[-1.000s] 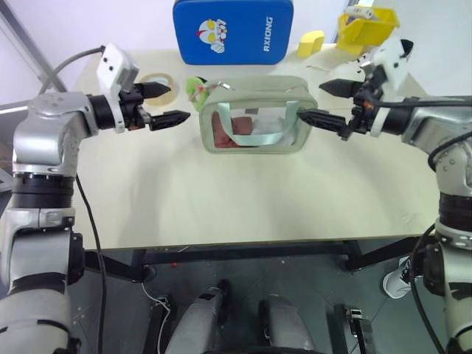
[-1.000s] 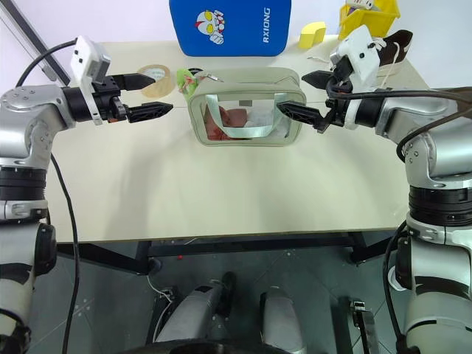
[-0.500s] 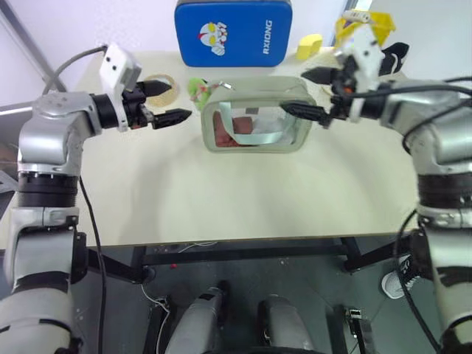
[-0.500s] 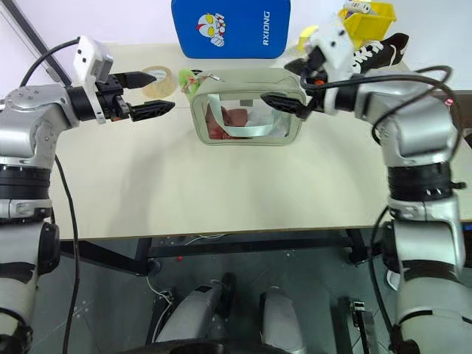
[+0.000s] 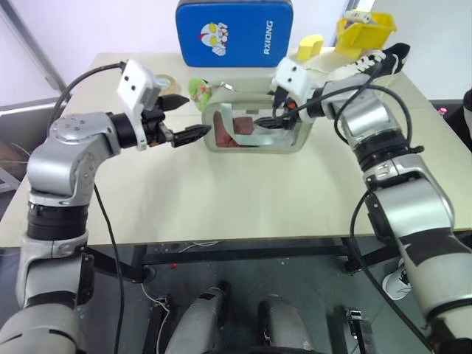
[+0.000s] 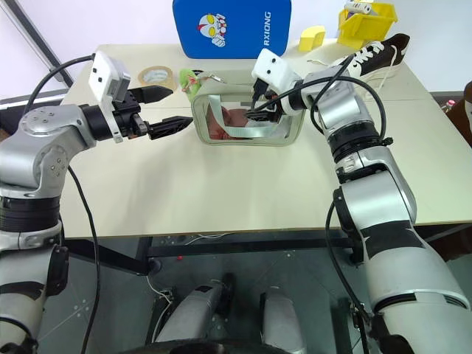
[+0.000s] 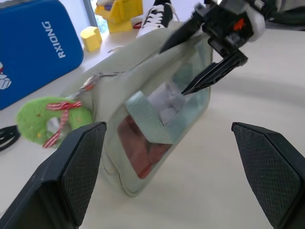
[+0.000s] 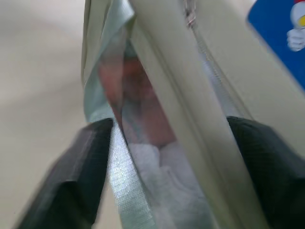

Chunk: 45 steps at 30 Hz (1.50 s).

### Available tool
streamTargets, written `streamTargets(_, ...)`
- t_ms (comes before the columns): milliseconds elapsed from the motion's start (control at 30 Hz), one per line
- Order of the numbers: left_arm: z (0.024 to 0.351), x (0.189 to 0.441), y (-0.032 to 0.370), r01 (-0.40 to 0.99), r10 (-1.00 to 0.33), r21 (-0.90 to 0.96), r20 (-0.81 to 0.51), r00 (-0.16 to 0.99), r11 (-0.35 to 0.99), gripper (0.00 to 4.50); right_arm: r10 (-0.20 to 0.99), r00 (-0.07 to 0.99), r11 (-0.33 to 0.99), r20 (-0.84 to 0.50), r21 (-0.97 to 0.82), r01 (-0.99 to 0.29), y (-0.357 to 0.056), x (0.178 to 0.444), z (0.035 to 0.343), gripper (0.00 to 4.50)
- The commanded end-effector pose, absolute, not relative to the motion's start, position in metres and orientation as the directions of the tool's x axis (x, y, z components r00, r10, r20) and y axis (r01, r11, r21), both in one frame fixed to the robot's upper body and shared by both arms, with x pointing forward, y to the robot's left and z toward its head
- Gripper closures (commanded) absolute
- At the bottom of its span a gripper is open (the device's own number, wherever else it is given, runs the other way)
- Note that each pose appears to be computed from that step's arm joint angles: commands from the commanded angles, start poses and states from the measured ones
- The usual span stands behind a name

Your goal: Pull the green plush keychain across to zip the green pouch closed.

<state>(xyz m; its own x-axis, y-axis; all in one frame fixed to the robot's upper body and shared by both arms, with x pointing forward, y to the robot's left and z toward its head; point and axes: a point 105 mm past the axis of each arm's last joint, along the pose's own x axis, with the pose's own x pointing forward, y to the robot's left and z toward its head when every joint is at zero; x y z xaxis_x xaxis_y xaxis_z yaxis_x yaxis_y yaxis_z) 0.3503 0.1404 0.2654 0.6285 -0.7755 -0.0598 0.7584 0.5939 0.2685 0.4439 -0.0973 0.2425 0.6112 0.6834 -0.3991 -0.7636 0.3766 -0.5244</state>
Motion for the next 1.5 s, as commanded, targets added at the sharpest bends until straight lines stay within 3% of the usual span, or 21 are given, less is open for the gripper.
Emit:
streamTargets(33,0.282,0.345,0.148,0.719,-0.753,0.3,-0.006,0.659,0.627,0.0,0.7,0.615,0.335,-0.362,-0.595,-0.731,-0.091,0.443,0.267,2.91)
streamTargets(133,0.281,0.344,0.15,0.712,-0.745,0.303,-0.009,0.667,0.634,0.0,0.703,0.622,0.326,-0.346,-0.621,-0.713,-0.091,0.443,0.275,4.46)
streamTargets(333,0.285,0.345,0.161,0.685,-0.718,0.306,-0.005,0.696,0.661,0.0,0.734,0.581,0.267,-0.351,-0.637,-0.723,-0.096,0.425,0.294,4.46)
streamTargets(633,0.286,0.351,0.156,0.69,-0.726,0.302,0.01,0.687,0.658,0.0,0.72,0.522,0.289,-0.458,-0.485,-0.825,-0.075,0.381,0.23,4.46)
streamTargets(800,0.285,0.354,0.151,0.7,-0.737,0.302,0.014,0.676,0.648,0.0,0.724,0.55,0.369,-0.416,-0.44,-0.819,-0.066,0.376,0.237,4.46)
streamTargets(900,0.284,0.356,0.15,0.703,-0.741,0.301,0.015,0.672,0.644,0.0,0.713,0.589,0.404,-0.379,-0.465,-0.788,-0.071,0.38,0.25,3.4)
streamTargets(1100,0.278,0.359,0.163,0.692,-0.725,0.308,-0.012,0.689,0.653,0.0,0.651,0.654,0.341,-0.385,-0.621,-0.705,-0.111,0.375,0.272,0.13)
streamTargets(1333,0.274,0.375,0.197,0.628,-0.653,0.291,-0.014,0.757,0.722,0.0,0.64,0.653,0.273,-0.405,-0.675,-0.686,-0.144,0.356,0.289,0.06)
streamTargets(1500,0.274,0.384,0.187,0.639,-0.667,0.284,0.005,0.745,0.715,0.0,0.607,0.679,0.322,-0.413,-0.654,-0.685,-0.158,0.372,0.269,0.06)
